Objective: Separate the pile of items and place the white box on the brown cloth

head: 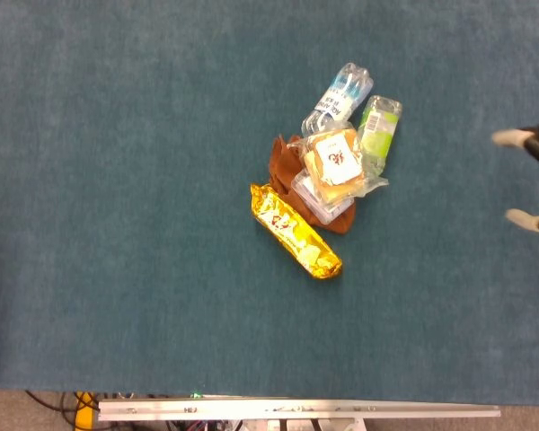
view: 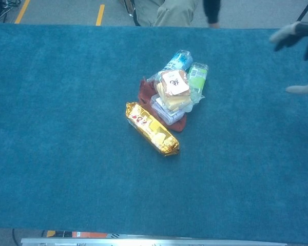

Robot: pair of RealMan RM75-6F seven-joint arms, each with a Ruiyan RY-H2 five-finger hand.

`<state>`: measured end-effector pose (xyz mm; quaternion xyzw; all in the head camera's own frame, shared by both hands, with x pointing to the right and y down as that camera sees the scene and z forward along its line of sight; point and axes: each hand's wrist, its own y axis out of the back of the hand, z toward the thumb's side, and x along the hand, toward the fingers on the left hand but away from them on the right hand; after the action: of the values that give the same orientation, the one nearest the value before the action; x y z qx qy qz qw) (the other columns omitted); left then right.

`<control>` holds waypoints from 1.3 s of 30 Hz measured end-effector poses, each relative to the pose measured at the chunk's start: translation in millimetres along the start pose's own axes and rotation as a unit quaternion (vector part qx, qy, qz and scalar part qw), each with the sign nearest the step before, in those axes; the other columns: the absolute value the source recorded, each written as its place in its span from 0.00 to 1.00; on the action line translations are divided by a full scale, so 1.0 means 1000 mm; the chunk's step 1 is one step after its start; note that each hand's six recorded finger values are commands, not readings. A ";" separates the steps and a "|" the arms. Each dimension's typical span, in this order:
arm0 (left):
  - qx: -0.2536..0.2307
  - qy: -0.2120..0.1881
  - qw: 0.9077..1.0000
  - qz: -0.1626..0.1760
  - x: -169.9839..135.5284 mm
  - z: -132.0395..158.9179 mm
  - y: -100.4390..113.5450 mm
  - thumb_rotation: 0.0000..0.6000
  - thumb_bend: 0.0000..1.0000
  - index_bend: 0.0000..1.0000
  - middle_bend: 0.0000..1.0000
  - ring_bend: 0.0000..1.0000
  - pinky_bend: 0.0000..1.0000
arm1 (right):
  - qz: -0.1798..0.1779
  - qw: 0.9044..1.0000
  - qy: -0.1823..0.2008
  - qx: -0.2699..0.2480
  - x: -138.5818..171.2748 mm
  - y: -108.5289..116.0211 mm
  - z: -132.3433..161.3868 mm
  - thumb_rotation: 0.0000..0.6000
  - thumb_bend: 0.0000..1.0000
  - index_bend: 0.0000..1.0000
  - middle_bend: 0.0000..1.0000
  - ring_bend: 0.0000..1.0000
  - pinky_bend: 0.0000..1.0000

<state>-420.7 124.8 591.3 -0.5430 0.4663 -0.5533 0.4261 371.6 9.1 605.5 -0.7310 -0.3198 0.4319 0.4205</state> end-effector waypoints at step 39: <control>0.000 0.033 0.999 -0.024 -0.010 -0.023 -0.008 1.00 0.35 0.29 0.28 0.25 0.19 | 0.148 0.978 0.090 0.119 -0.159 -0.092 0.120 1.00 0.00 0.00 0.02 0.03 0.23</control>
<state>-442.8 137.8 597.7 -0.5355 0.4668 -0.5808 0.3975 187.0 -42.1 712.9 -0.7506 -0.1153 0.4567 0.4634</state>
